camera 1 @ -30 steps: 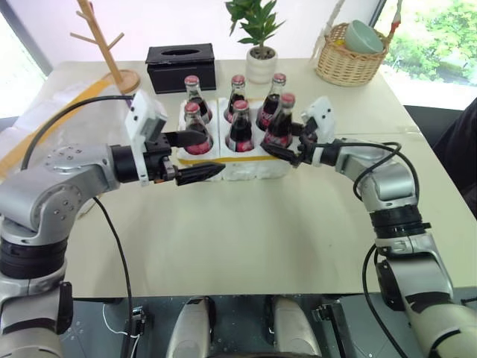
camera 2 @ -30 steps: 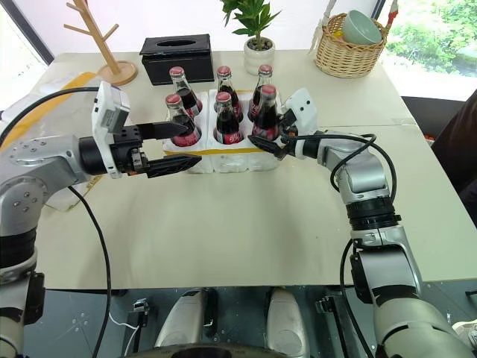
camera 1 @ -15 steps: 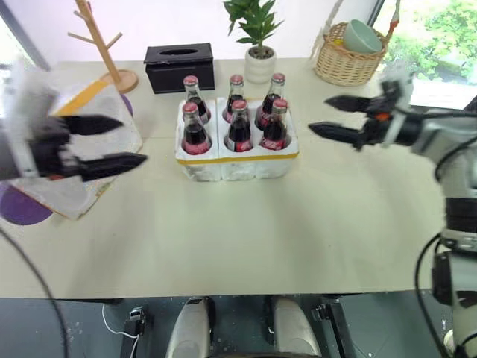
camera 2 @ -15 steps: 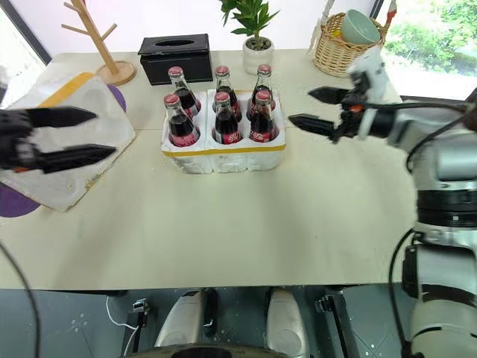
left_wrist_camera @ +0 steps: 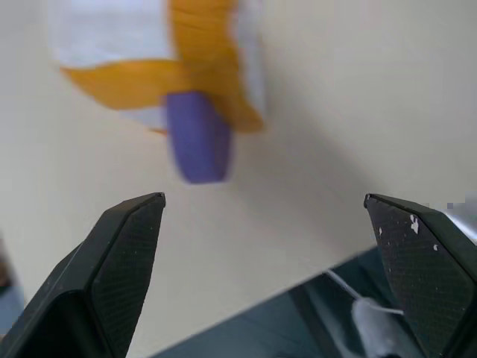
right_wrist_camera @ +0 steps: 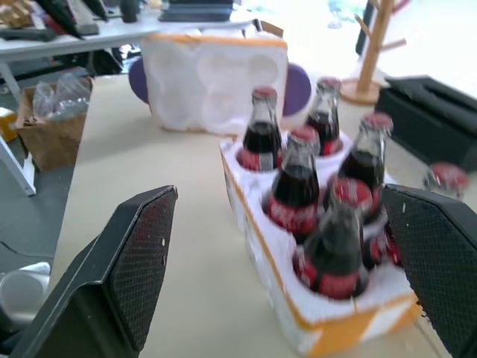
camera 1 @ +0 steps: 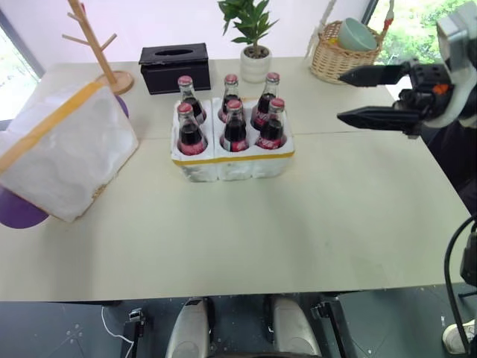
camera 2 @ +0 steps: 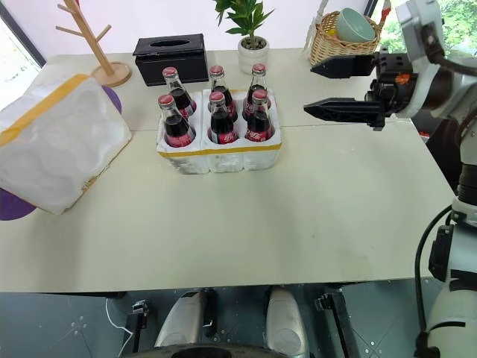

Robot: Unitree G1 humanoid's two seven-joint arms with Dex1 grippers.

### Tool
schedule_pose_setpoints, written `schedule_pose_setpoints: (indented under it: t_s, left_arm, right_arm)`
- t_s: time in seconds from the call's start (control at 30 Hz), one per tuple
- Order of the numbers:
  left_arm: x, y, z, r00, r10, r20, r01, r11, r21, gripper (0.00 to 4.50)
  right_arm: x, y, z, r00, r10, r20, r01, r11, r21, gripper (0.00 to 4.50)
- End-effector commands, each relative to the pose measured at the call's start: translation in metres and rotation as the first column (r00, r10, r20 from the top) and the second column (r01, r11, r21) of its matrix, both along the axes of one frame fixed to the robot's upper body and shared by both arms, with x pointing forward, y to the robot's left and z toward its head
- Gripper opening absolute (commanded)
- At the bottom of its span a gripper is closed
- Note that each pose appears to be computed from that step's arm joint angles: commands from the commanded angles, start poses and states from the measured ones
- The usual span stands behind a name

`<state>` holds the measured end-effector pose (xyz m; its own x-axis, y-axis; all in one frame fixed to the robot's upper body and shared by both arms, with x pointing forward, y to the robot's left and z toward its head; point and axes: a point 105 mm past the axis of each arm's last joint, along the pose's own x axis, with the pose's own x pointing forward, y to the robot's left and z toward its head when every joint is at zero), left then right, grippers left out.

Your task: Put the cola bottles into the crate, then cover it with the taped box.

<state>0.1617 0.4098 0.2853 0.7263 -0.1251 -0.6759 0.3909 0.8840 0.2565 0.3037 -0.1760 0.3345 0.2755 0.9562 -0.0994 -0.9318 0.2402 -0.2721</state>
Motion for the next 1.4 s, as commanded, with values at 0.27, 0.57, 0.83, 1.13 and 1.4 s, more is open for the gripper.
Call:
schedule_pose_setpoints:
  t_s: [0.27, 0.57, 0.83, 1.13, 1.4]
  left_arm:
    - [0.039, 0.026, -0.03, 0.995, -0.004, -0.098, 0.002, 1.0, -0.017, 4.5]
    - [0.063, 0.031, -0.062, 0.988, -0.023, -0.15, 0.019, 0.999, -0.027, 4.5]
    - [0.096, 0.027, -0.086, 0.988, -0.011, -0.155, 0.002, 0.998, -0.063, 4.5]
    - [0.105, 0.023, -0.09, 0.985, -0.027, -0.17, 0.014, 0.997, -0.078, 2.82]
    - [0.11, 0.027, -0.077, 0.994, -0.023, -0.108, 0.021, 1.0, -0.019, 0.42]
  right_arm:
    - [-0.019, 0.008, 0.032, 0.995, 0.059, 0.079, -0.059, 0.998, -0.005, 4.45]
    - [-0.024, 0.006, 0.036, 0.996, 0.015, 0.091, -0.018, 0.999, 0.03, 4.45]
    - [-0.029, 0.007, 0.037, 0.995, -0.003, 0.102, -0.001, 0.999, 0.042, 4.45]
    - [-0.031, 0.006, 0.032, 0.997, -0.014, 0.077, 0.012, 1.0, 0.024, 4.5]
    - [-0.027, 0.003, 0.023, 0.995, -0.047, 0.086, 0.046, 0.999, 0.013, 4.5]
